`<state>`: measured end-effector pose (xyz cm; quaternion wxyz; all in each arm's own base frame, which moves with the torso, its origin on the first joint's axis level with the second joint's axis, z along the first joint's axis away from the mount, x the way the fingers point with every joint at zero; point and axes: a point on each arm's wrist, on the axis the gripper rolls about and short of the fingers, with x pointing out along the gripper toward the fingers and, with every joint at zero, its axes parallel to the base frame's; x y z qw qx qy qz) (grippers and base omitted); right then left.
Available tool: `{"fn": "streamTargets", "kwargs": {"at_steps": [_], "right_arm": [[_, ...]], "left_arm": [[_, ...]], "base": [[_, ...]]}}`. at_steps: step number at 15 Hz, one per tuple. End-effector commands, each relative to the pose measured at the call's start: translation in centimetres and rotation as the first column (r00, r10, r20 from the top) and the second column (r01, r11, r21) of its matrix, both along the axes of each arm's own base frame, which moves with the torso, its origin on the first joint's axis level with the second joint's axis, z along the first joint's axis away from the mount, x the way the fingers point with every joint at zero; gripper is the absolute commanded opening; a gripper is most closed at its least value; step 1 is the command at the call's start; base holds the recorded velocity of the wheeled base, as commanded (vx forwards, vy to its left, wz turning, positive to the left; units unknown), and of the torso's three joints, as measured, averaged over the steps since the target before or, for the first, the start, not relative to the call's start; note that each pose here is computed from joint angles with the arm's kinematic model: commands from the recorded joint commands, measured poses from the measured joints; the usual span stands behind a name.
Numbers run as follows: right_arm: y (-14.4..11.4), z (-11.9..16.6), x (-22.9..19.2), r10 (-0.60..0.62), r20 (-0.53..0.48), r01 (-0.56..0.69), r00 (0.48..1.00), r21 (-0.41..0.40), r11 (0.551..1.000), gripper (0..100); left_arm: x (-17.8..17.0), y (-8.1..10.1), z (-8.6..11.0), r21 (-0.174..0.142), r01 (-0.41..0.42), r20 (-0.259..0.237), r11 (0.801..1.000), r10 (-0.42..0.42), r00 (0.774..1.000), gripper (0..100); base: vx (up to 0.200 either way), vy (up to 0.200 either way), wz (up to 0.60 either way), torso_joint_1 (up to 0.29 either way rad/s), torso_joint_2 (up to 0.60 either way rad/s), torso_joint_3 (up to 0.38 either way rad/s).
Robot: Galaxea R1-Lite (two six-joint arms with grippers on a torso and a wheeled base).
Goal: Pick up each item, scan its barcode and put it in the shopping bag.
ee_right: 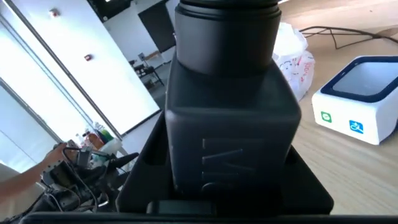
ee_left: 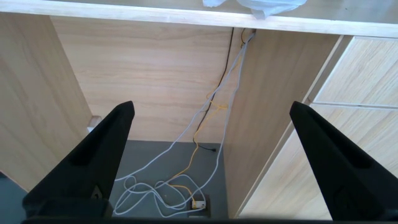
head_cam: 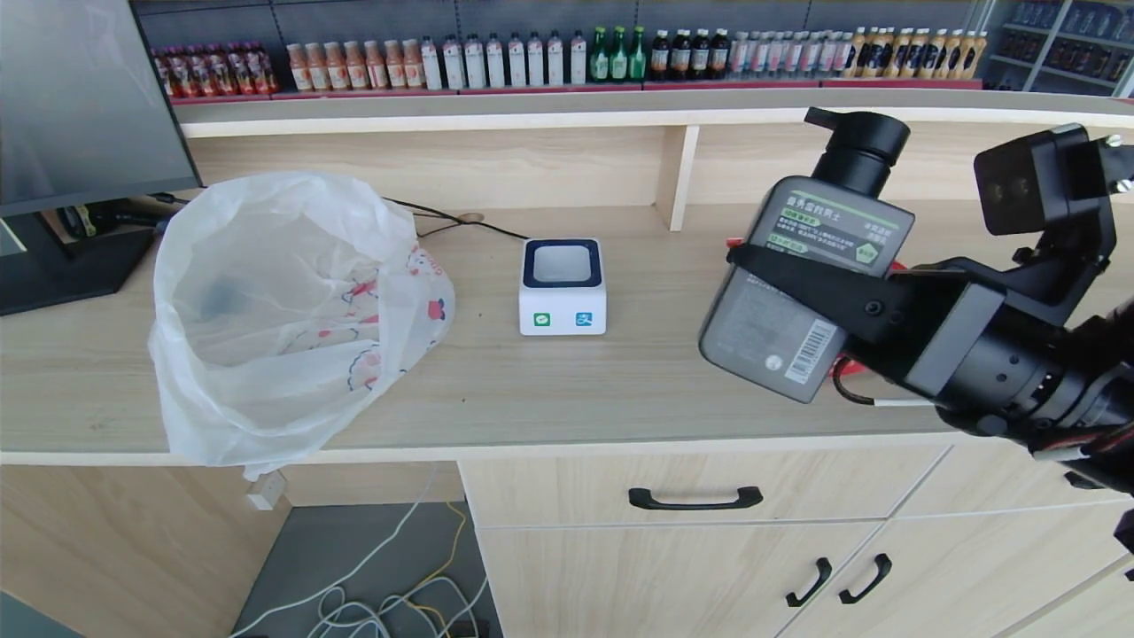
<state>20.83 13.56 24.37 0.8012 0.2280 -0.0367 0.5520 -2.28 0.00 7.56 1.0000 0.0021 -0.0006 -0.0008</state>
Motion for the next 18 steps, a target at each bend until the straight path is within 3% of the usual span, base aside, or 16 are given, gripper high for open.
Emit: {"fn": "streamTargets", "kwargs": {"at_steps": [1, 10, 15, 18], "right_arm": [[-0.1, -1.1, -0.4, 0.040, -0.013, -0.040, 0.999, -0.011, 0.999, 0], [0.8, -0.8, -2.4, 0.175, -0.035, -0.175, 0.984, 0.008, 0.985, 0], [0.8, -1.9, -4.0, 0.301, -0.056, -0.303, 0.952, -0.043, 0.952, 0], [0.7, -2.2, -4.2, 0.303, -0.062, -0.306, 0.951, -0.050, 0.951, 0]], "left_arm": [[0.0, 0.0, 0.0, 0.000, 0.000, 0.000, 1.000, 0.000, 1.000, 100], [0.0, 0.0, 0.0, 0.000, 0.000, 0.000, 1.000, 0.000, 1.000, 100], [0.0, 0.0, 0.0, 0.000, 0.001, 0.000, 1.000, -0.001, 1.000, 100], [0.0, 0.0, 0.0, 0.000, 0.000, 0.000, 1.000, 0.000, 1.000, 100]], "base": [[0.000, 0.000, 0.00, 0.000, 0.00, 0.000], [0.000, 0.000, 0.00, 0.000, 0.00, 0.000], [0.000, 0.000, 0.00, 0.000, 0.00, 0.000], [0.000, 0.000, 0.00, 0.000, 0.00, 0.000]]}}
